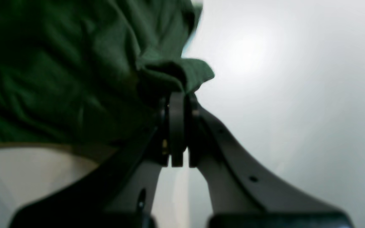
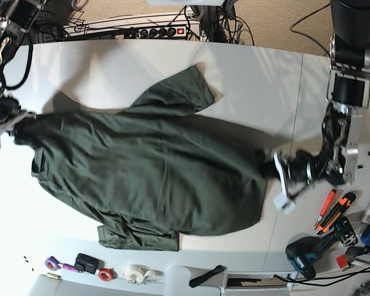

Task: Layout the t-shirt on the table in an organized manner, then fold the t-shirt properly
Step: 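Stretch the t-shirt between both grippers and lower it flat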

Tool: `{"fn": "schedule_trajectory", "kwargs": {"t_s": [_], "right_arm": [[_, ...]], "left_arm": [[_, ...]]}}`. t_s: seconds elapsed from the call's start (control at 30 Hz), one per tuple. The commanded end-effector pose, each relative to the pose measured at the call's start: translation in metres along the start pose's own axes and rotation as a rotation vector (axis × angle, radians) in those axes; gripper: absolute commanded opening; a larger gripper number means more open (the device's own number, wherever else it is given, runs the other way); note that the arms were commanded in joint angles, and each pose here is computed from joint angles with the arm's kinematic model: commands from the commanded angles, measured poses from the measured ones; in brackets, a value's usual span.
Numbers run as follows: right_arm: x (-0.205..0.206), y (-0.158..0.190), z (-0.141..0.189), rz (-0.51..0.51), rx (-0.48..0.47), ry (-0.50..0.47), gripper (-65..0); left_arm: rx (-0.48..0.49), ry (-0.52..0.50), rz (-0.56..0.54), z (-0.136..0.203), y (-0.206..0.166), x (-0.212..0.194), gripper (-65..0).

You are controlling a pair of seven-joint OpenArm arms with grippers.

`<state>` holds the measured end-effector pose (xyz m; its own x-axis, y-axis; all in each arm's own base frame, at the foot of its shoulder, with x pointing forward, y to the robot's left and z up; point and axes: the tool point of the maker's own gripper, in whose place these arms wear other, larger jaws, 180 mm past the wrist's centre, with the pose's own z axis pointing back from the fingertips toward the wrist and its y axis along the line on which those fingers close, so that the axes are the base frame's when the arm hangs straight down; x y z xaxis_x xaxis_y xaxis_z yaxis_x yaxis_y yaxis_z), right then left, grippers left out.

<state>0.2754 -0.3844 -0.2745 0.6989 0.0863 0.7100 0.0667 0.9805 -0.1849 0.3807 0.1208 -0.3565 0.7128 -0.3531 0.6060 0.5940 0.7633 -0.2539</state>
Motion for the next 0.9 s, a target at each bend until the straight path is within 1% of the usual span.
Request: {"fn": "schedule_trajectory", "kwargs": {"t_s": [0.0,0.07,0.13,0.2,0.27,0.47,0.6,0.7,0.73,0.77,0.87], "right_arm": [[0.016,-0.008,0.007,0.026,-0.021,-0.05,-65.0],[0.01,-0.01,0.007,0.035,-0.033,-0.031,-65.0],[0.008,-0.016,0.007,0.053,-0.065,-0.018,-65.0],[0.009,-0.022,0.008,0.07,-0.094,-0.017,-65.0],[0.009,-0.024,0.008,0.078,-0.109,-0.019,-65.0],[0.011,-0.024,0.008,0.079,-0.108,-0.029,-65.0],[0.011,-0.024,0.008,0.078,-0.108,-0.029,-65.0],[0.011,-0.024,0.008,0.078,-0.107,-0.029,-65.0],[0.011,-0.024,0.008,0.078,-0.107,-0.028,-65.0],[0.01,-0.024,0.008,0.078,-0.108,-0.023,-65.0],[0.008,-0.024,0.008,0.075,-0.106,-0.018,-65.0]], "left_arm": [[0.01,-0.014,-0.002,0.007,0.005,0.003,-65.0],[0.01,0.023,0.016,0.004,0.005,-0.019,-65.0],[0.019,0.061,0.028,0.004,0.008,-0.037,-65.0],[0.027,0.077,0.043,0.008,0.012,-0.05,-65.0],[0.042,0.065,0.07,0.015,0.02,-0.056,-65.0],[0.099,-0.017,0.188,0.04,0.046,-0.063,-65.0],[0.044,-0.058,0.218,0.05,0.042,-0.067,-65.0],[0.015,-0.072,0.239,0.05,0.037,-0.068,-40.8],[0.013,-0.074,0.242,0.05,0.036,-0.068,-35.3],[0.01,-0.076,0.245,0.05,0.036,-0.069,-32.9],[-0.009,-0.096,0.251,0.05,0.033,-0.065,-32.8]]}}
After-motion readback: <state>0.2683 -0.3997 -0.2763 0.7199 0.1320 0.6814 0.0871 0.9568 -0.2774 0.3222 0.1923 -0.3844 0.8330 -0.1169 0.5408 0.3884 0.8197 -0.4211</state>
